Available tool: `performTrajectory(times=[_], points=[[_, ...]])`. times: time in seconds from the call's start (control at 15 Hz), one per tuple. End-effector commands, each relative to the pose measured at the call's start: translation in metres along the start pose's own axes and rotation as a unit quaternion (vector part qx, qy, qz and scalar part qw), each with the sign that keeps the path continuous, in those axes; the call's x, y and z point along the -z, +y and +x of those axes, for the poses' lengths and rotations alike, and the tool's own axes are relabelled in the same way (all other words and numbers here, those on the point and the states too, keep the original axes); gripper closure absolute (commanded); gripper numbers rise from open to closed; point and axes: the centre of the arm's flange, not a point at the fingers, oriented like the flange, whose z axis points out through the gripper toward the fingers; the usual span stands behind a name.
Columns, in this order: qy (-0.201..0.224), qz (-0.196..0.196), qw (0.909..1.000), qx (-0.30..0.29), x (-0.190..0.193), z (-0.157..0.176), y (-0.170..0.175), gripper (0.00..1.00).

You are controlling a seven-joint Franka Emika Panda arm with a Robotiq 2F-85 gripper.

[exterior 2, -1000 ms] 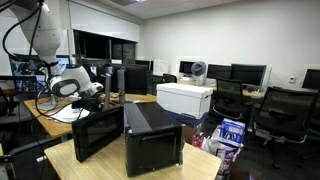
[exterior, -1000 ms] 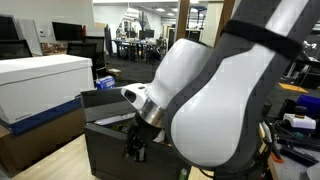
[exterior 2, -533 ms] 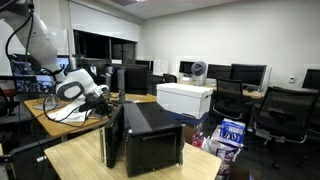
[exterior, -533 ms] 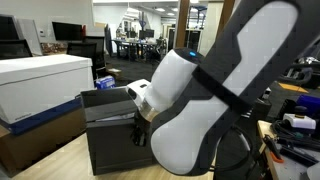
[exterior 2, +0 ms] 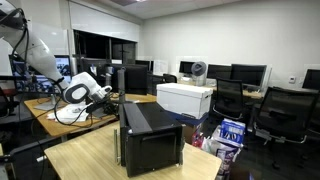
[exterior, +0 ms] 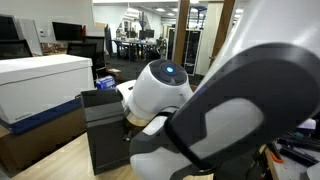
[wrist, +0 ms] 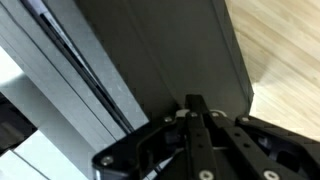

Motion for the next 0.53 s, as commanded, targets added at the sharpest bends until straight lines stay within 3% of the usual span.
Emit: performTrajectory(times=[0.0, 0.33, 0.47], points=[[-0.026, -0.064, 0.9972, -0.030, -0.022, 0.017, 0.006, 0.98], [-0.076, -0.097, 0.9895, -0.075, -0.041, 0.033, 0.021, 0.98], [-0.127, -0.084, 0.9856, -0.073, -0.045, 0.036, 0.029, 0.98]])
